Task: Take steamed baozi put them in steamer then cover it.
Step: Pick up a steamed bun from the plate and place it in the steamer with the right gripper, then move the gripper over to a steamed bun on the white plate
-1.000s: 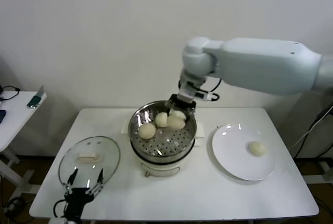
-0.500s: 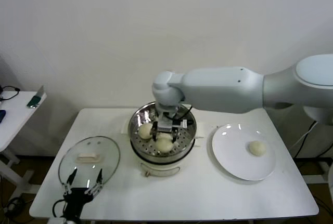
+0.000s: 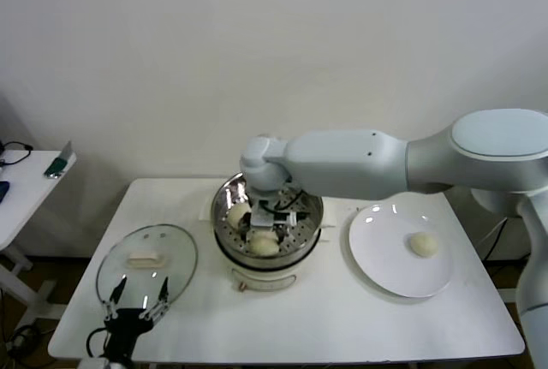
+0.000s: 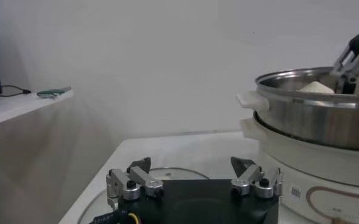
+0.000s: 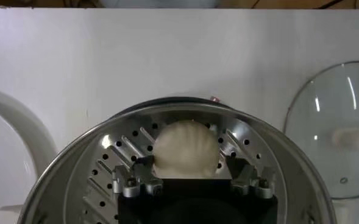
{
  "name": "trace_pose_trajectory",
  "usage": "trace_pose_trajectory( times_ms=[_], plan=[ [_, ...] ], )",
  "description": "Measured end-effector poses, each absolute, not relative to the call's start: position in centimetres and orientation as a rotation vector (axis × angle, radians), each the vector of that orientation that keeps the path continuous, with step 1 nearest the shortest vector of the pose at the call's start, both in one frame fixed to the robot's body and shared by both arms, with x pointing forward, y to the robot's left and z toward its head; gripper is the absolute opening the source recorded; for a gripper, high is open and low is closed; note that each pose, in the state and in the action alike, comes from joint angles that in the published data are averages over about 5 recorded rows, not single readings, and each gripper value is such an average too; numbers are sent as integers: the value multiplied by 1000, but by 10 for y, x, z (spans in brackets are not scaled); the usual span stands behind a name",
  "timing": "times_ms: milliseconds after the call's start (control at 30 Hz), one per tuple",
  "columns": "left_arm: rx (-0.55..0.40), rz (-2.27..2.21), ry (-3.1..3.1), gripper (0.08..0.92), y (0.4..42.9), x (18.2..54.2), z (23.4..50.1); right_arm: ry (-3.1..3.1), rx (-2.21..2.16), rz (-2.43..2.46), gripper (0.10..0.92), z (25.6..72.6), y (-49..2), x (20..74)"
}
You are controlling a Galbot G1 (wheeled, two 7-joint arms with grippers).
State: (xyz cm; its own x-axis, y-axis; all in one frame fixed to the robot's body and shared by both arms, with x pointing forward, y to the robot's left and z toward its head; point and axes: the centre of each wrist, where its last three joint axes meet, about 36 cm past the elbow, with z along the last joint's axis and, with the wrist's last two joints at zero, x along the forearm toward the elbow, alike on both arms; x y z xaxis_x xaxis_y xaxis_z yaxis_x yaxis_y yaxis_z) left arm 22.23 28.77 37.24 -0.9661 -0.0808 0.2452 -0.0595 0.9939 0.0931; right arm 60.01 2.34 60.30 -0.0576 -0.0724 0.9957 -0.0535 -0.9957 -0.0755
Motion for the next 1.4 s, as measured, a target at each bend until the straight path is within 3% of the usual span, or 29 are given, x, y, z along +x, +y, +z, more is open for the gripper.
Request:
trace_pose_trajectory(
  times_ms=[333,633,1000,1400],
  plan=[
    [99,-124,-2890,823,287,223,373,309,-2181,-2319,823,664,-16,629],
    [94,-124,-2902,823,284,226,374,890,-2325,-2408,823,709,-149,664],
    [97,-128,-2906,823,283,228,374,1735,-2353,-2430,823,654,-351,660],
    [105,-128,-2893,823,282,225,368,2166,-2289,-2466,823,561,-440,642]
  ],
)
